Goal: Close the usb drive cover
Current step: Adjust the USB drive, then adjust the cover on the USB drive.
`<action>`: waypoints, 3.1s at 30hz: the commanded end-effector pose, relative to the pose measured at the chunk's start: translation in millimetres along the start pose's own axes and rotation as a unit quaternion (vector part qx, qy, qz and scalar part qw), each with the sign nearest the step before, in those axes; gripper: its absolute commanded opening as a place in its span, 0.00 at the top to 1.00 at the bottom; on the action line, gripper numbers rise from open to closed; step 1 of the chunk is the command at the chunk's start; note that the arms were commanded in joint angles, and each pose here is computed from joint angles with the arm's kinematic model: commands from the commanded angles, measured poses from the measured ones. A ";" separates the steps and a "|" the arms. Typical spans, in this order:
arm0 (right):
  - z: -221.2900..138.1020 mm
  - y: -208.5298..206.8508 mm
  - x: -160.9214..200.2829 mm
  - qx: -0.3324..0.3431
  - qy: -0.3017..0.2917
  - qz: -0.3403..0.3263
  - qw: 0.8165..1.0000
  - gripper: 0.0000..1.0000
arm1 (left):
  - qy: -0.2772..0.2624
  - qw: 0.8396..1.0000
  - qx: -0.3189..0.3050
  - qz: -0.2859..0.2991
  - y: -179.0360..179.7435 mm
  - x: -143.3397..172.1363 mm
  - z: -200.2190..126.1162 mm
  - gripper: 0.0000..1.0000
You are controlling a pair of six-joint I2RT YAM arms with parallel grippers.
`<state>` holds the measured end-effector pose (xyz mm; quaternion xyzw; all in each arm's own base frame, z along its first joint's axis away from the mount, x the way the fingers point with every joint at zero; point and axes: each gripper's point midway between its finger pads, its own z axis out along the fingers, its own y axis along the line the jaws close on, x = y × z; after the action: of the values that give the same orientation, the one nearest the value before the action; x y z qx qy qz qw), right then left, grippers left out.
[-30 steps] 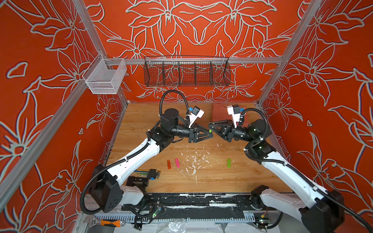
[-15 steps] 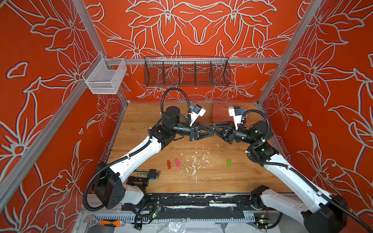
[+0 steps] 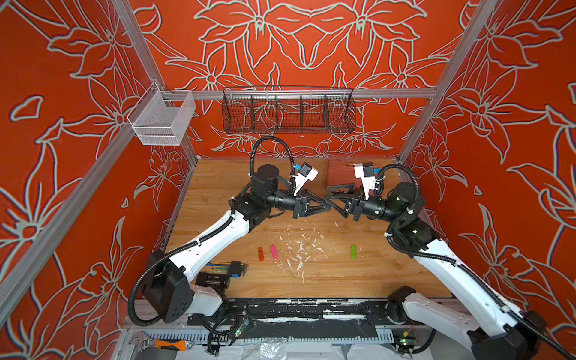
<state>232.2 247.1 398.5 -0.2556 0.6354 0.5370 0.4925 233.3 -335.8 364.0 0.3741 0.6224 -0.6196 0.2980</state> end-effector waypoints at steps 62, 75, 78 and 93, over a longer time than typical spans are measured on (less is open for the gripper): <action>-23.4 -97.5 148.3 0.246 0.193 0.170 0.935 1.00 | -0.135 0.957 0.038 0.256 -25.0 -141.8 -9.6 1.00; -32.2 -91.6 159.2 0.284 0.187 0.145 0.929 1.00 | -0.165 0.952 0.069 0.247 -17.2 -168.8 -11.7 1.00; -33.2 -85.7 133.9 0.279 0.155 0.121 0.940 1.00 | -0.126 0.964 0.068 0.223 -10.1 -150.0 0.9 1.00; -17.6 -65.9 28.5 0.230 0.051 0.032 0.971 0.57 | -0.049 0.995 0.077 0.040 19.6 -37.9 44.0 1.00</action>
<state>277.6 208.0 371.1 -0.1150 0.7475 0.3786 0.5335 269.6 -383.4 352.1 0.3942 0.5735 -0.6598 0.2836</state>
